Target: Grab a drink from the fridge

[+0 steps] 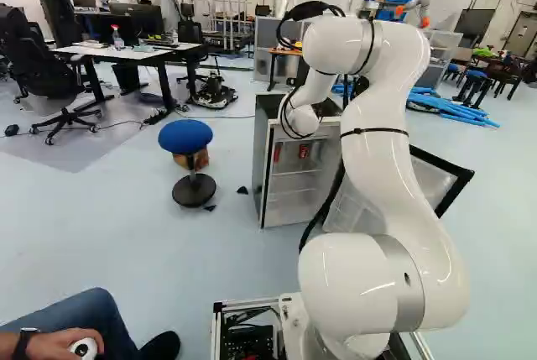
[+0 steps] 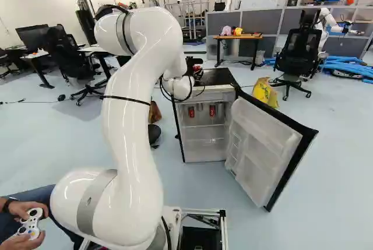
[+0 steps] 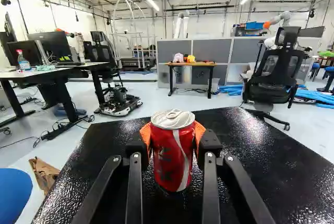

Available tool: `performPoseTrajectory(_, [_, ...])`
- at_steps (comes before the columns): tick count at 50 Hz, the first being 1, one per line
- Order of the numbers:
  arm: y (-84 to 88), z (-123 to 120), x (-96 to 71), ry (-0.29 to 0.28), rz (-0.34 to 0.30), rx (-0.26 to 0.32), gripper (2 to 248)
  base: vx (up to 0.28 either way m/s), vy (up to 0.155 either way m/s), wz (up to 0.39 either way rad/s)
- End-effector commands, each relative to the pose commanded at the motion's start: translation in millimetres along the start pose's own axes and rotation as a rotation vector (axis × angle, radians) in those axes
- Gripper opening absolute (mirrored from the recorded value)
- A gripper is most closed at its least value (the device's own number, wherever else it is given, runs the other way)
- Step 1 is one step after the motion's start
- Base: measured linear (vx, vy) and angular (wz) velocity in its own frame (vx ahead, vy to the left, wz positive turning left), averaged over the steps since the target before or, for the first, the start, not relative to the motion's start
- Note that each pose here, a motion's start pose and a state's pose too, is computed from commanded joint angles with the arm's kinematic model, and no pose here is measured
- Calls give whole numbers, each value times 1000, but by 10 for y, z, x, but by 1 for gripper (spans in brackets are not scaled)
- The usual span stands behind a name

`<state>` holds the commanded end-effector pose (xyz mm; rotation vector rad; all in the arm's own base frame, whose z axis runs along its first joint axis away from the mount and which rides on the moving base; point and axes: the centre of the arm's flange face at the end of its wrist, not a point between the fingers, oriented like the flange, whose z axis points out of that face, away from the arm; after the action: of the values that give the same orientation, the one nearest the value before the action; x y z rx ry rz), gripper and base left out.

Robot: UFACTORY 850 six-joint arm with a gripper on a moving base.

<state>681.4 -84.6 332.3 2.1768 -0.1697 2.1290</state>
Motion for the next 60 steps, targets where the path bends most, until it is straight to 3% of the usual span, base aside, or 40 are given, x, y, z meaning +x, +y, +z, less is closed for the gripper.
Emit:
performPoseTrajectory(12, [0, 0, 0, 0, 0, 0, 100, 0, 0, 0])
performPoseTrajectory(13, [0, 0, 0, 0, 0, 0, 124, 0, 0, 0])
performPoseTrajectory(17, [0, 0, 0, 0, 0, 0, 124, 0, 0, 0])
performPoseTrajectory(18, [0, 0, 0, 0, 0, 0, 156, 0, 0, 0])
performPoseTrajectory(23, [0, 0, 0, 0, 0, 0, 156, 0, 0, 0])
performPoseTrajectory(24, [0, 0, 0, 0, 0, 0, 192, 0, 0, 0])
performPoseTrajectory(28, [0, -2, 0, 0, 0, 0, 192, 0, 0, 0])
performPoseTrajectory(29, [0, -4, 1, 0, 0, 0, 228, 0, 0, 0])
performPoseTrajectory(33, [-1, -36, 7, -4, 0, 0, 228, 0, 0, 0])
performPoseTrajectory(34, [-2, -50, 10, -5, 0, 0, 247, 0, 0, 0])
performPoseTrajectory(60, [14, -559, 103, -52, -1, -1, 247, 0, 0, 0])
